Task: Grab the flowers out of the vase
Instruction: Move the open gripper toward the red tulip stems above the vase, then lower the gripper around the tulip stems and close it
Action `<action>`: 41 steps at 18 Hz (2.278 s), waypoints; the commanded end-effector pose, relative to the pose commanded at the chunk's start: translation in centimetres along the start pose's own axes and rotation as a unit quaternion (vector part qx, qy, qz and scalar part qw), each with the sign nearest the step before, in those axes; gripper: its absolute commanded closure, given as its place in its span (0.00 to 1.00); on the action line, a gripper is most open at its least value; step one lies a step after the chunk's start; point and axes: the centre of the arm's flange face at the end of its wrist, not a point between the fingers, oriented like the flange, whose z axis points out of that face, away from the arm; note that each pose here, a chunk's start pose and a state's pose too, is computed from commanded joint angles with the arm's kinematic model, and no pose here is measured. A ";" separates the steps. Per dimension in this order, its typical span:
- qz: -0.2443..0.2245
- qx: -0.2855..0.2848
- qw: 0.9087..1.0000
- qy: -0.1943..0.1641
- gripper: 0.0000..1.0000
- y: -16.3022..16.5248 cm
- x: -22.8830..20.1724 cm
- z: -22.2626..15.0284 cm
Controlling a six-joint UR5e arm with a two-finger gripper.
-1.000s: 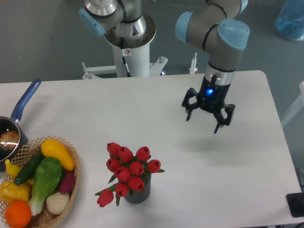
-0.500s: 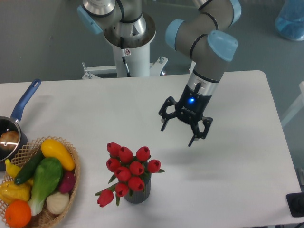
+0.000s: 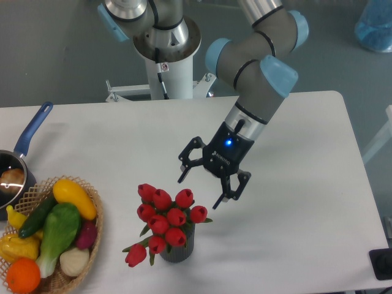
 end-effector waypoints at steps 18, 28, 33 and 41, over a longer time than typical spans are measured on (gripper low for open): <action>0.024 0.008 1.000 0.009 0.00 -1.1 -0.5 2.2; 0.019 0.050 0.998 0.041 0.77 -1.3 0.0 3.3; 0.017 0.058 0.997 0.040 0.93 -1.3 0.0 2.7; -0.013 0.106 0.994 0.038 0.93 -2.7 -0.1 -1.0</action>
